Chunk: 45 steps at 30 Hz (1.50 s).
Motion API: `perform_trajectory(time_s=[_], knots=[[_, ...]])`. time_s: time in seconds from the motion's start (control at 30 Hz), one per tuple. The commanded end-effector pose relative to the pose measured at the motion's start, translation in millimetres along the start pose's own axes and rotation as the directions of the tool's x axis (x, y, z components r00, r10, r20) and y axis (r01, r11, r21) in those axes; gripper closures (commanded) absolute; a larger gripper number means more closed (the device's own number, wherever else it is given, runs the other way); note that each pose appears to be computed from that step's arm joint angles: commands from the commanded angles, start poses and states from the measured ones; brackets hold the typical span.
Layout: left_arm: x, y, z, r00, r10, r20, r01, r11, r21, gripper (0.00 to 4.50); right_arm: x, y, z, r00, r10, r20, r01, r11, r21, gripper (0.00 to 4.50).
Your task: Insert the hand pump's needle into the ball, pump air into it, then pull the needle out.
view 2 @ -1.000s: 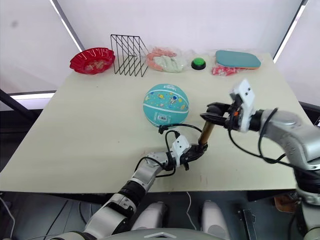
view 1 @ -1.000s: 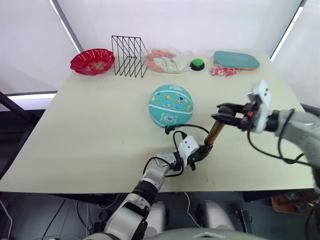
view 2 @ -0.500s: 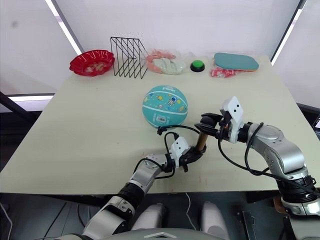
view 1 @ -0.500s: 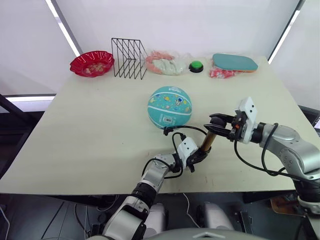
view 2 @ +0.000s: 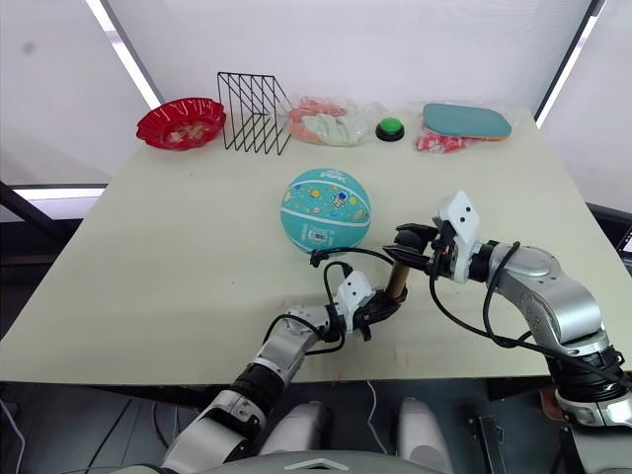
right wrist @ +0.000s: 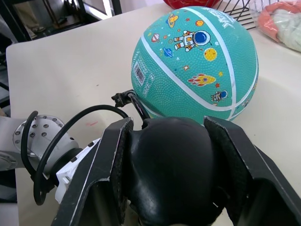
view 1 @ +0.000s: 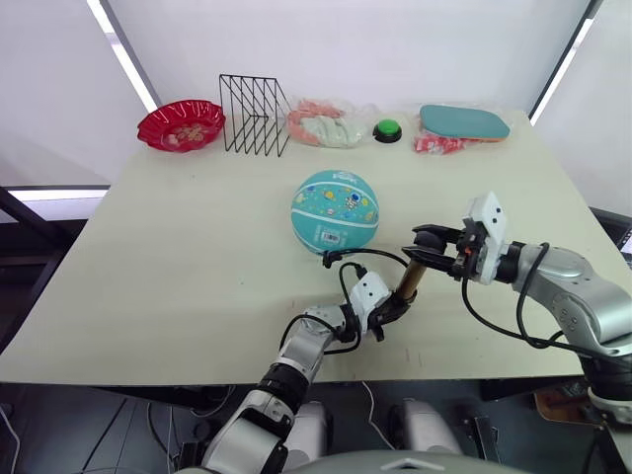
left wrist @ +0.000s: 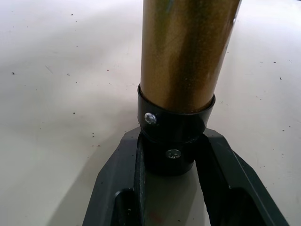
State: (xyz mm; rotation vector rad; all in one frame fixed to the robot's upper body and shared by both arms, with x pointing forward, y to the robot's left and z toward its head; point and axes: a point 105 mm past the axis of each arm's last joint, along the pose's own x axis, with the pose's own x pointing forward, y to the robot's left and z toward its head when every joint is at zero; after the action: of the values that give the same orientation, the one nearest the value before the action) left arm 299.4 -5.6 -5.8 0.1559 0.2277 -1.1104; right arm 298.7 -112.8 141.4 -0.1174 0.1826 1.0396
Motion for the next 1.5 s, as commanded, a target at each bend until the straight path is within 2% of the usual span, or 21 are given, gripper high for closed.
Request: perform_trajectory(time_s=[0.03,0.17,0.2,0.23,0.27,0.33,0.4,0.67,0.87,1.03,1.2,1.33,1.5], knots=[[-6,1,-10,1.000,0.015,-0.014,-0.015,0.998,-0.059,3.47,4,12,-56,0.981,0.046,-0.189,-0.020,0.990,0.137,2.60],[-6,0,-9,1.000,-0.003,-0.011,0.003,0.997,-0.071,3.47,4,11,-57,0.980,0.046,-0.193,-0.020,0.991,0.133,2.60],[-6,2,-5,1.000,0.008,-0.003,-0.008,0.998,-0.062,2.46,4,11,-56,0.980,0.045,-0.192,-0.020,0.991,0.132,2.60],[-7,4,1,1.000,0.011,0.014,-0.010,0.999,-0.053,2.23,3,10,-55,0.981,0.042,-0.190,-0.018,0.992,0.127,2.60],[-7,5,6,1.000,0.013,0.026,-0.011,0.999,-0.047,1.69,3,9,-54,0.981,0.040,-0.188,-0.016,0.992,0.123,2.61],[-10,7,14,0.999,0.012,0.050,-0.010,0.999,-0.050,0.97,2,7,-53,0.982,0.029,-0.185,-0.008,0.993,0.114,2.63],[-13,6,17,0.999,0.005,0.054,-0.002,0.999,-0.054,0.01,0,5,-55,0.980,0.019,-0.197,-0.001,0.996,0.095,2.63],[-37,3,29,0.996,-0.066,0.056,0.071,0.993,-0.091,0.00,-3,-3,-43,0.984,-0.010,-0.179,0.016,0.999,0.032,2.63],[-58,0,42,0.991,-0.114,0.070,0.119,0.990,-0.081,0.00,-10,-3,-6,0.986,-0.013,-0.165,-0.005,0.994,-0.107,2.63],[-77,-4,47,0.989,-0.127,0.071,0.133,0.988,-0.080,0.00,-15,3,15,0.983,0.019,-0.180,-0.047,0.987,-0.151,2.63],[-106,-1,56,0.987,-0.136,0.081,0.143,0.986,-0.084,0.00,-25,14,46,0.967,0.056,-0.249,-0.133,0.943,-0.305,2.63],[-112,5,64,0.985,-0.142,0.093,0.150,0.985,-0.081,0.00,-26,18,53,0.950,0.057,-0.308,-0.183,0.900,-0.396,2.63],[-130,5,66,0.988,-0.102,0.115,0.113,0.988,-0.101,0.00,-24,22,67,0.946,0.057,-0.318,-0.210,0.856,-0.472,2.63]])
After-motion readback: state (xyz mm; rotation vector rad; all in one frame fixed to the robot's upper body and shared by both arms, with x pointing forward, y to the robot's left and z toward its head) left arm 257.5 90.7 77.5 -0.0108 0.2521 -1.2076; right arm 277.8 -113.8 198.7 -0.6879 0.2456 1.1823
